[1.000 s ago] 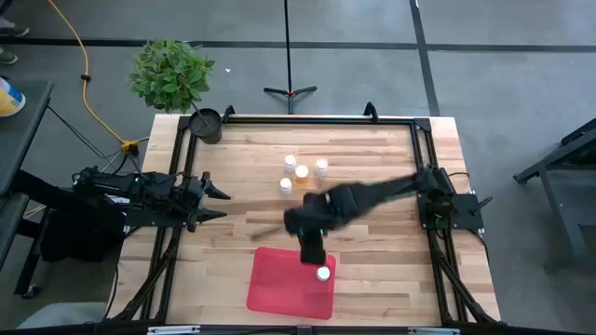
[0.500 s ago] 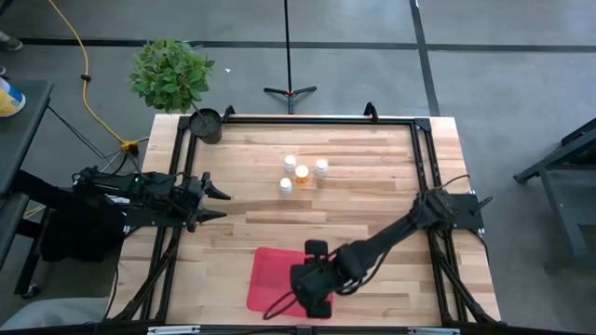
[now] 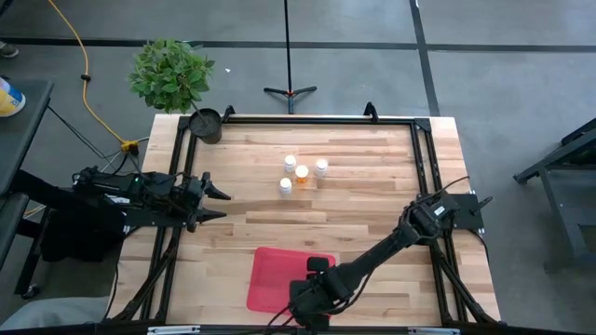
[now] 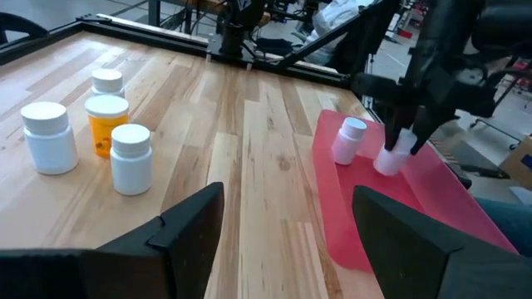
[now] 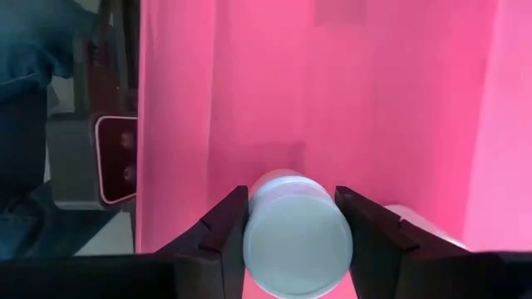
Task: Pick and place pill bottles into a basket
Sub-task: Put the white pill bottle into the red bin
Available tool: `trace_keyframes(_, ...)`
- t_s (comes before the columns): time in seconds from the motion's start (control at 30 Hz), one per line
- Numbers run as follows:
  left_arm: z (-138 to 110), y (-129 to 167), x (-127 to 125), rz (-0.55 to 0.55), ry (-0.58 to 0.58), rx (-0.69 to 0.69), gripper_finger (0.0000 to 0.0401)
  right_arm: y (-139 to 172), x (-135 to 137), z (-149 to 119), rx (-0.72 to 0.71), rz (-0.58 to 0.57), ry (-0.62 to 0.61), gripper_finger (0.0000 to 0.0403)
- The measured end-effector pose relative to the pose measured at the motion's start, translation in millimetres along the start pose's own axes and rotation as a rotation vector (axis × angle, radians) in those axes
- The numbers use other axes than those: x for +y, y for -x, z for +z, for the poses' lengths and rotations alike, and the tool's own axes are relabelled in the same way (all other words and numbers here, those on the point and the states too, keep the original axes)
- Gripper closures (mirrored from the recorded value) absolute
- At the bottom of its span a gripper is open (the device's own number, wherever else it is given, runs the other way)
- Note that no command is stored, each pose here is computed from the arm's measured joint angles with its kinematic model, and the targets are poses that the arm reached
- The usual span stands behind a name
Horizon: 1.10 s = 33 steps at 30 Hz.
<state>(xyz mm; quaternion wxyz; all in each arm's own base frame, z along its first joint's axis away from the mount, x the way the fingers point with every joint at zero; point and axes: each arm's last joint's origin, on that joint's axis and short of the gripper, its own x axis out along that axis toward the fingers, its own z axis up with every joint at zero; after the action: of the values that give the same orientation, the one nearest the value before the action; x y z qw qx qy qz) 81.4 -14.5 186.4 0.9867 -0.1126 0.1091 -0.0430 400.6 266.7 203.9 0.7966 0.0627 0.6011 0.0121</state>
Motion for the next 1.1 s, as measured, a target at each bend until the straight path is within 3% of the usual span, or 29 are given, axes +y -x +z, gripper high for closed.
trace_keyframes(0.4,-3.0,0.1,0.8,0.009,0.005,0.031,0.0103,-2.9,7.8,-8.5,-0.003,-0.04,-0.019,0.0257)
trace_keyframes(0.73,-2.9,0.0,0.8,0.008,0.005,0.03,0.0103,-2.9,7.9,-9.2,0.012,-0.029,-0.019,0.0151)
trace_keyframes(1.1,-2.9,0.0,0.8,0.008,0.006,0.029,0.0103,-3.2,4.8,-7.3,0.017,-0.032,0.006,0.0141)
